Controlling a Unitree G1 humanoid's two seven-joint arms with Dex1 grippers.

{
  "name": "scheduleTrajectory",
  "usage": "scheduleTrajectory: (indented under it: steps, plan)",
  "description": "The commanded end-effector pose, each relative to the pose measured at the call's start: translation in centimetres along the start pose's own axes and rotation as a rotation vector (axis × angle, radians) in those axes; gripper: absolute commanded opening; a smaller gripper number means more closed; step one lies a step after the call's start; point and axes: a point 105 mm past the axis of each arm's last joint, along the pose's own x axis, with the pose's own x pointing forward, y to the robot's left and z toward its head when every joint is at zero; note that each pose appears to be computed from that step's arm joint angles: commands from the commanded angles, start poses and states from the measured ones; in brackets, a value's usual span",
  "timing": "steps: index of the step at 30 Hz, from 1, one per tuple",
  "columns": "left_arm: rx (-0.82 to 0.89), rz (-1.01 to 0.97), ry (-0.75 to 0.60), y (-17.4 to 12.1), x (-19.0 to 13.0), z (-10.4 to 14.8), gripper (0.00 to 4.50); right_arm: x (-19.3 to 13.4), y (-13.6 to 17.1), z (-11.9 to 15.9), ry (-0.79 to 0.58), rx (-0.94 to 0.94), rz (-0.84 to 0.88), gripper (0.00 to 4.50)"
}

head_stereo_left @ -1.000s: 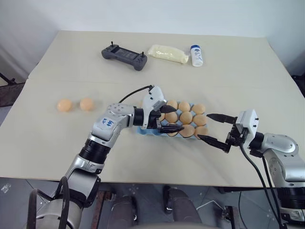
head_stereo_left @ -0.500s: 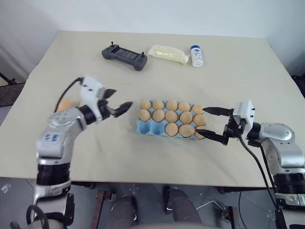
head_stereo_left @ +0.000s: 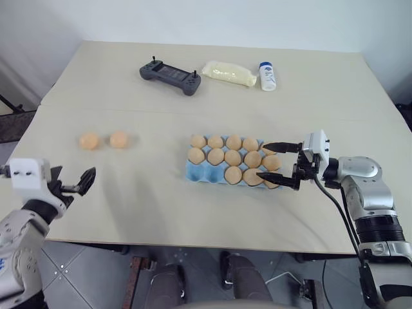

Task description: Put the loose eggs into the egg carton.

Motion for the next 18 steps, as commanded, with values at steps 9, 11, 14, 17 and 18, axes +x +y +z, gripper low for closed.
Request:
scheduleTrajectory:
  steps: [9,11,14,17,18]
  plan:
    - [0.042,0.012,-0.076,-0.6,-0.9,2.4,4.47,0.9,0.0,0.8,-0.031,-0.026,0.04,4.5]
    - [0.049,-0.014,-0.106,-1.2,0.3,3.5,4.47,1.0,0.0,0.8,-0.032,-0.027,0.042,4.5]
    - [0.048,-0.077,-0.144,-2.5,3.1,5.3,4.47,0.9,0.1,0.7,-0.029,-0.03,0.041,4.5]
    - [0.031,-0.134,-0.132,-3.7,5.4,5.9,4.47,0.7,0.2,0.7,-0.03,-0.029,0.035,4.5]
    - [0.033,-0.144,-0.122,-4.1,6.1,5.9,4.47,0.6,0.3,0.7,-0.03,-0.029,0.034,4.5]
